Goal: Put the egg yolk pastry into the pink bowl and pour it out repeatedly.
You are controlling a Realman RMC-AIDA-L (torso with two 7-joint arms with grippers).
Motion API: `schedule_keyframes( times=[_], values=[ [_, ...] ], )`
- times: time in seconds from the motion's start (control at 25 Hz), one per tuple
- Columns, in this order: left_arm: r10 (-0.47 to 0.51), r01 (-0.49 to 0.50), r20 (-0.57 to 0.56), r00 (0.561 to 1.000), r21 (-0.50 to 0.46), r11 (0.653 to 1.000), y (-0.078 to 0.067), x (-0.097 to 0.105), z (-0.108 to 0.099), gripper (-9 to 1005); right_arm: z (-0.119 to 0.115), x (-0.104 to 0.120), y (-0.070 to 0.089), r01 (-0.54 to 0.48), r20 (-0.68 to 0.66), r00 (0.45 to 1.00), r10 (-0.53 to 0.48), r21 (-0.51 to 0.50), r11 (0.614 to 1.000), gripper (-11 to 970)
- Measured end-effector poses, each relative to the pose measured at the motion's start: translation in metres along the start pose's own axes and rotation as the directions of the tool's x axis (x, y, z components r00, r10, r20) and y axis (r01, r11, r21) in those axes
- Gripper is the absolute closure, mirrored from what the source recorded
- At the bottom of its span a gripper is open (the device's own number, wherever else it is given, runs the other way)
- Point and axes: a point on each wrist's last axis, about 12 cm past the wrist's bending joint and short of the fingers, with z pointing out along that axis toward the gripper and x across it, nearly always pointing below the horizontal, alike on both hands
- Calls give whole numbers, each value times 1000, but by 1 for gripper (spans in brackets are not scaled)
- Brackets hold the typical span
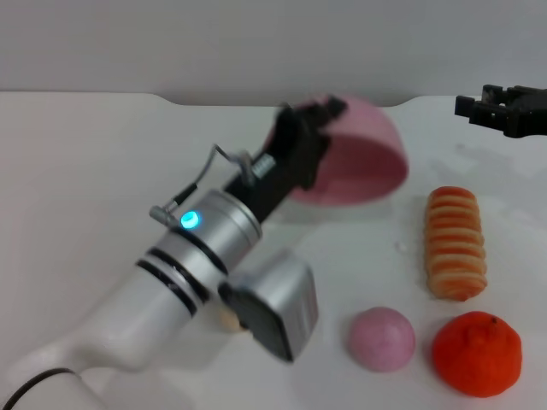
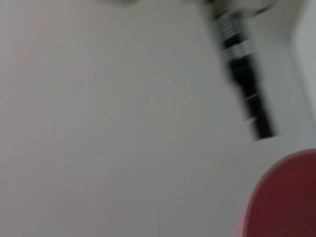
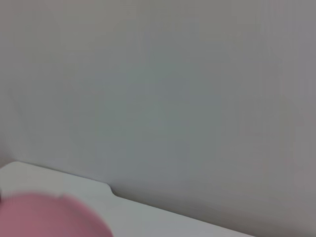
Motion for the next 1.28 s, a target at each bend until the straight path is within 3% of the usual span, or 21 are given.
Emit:
schedule_keyframes(
  times=[0.08,0.12,0.16,0.32,0.44,0.64,0.8,0.88,1.0,1.12,1.24,1.28],
  values=[
    [-182,179,-74,981,-45,983,11,6,6,998,0,0,0,1,-1,1000,-1,-2,1000,320],
    [-310,301,-116,944,-89,949,20,11,11,998,0,0,1,1,-2,1000,-1,-5,1000,319],
    [-372,359,-135,919,-107,927,25,14,14,998,1,0,1,2,-3,1000,-2,-6,1000,317],
    [-654,640,-220,723,-142,755,47,37,26,998,4,-1,4,7,-7,1000,-7,-18,1000,312],
    [-797,803,-265,543,-113,585,62,58,32,998,9,0,8,15,-23,1000,-16,-39,999,308],
    [-924,977,-333,186,-40,211,84,101,28,997,22,0,20,49,-60,997,-55,-90,995,301],
    [-907,994,-406,-107,-58,-92,101,144,6,997,38,2,37,115,-100,986,-133,-164,980,295],
    [-865,973,-445,-232,-95,-212,108,164,-10,997,46,2,45,139,-115,980,-164,-197,970,292],
    [-745,917,-537,-397,-204,-342,113,188,-40,997,65,-2,62,171,-136,968,-212,-267,948,288],
    [-659,890,-599,-455,-295,-346,114,197,-62,997,85,-4,83,203,-171,946,-276,-352,914,284],
    [-612,878,-630,-478,-369,-305,116,201,-83,998,105,-8,105,234,-201,917,-345,-430,872,279],
    [-598,876,-642,-481,-389,-286,116,201,-89,998,119,-11,122,244,-211,901,-378,-475,846,278]
  ],
)
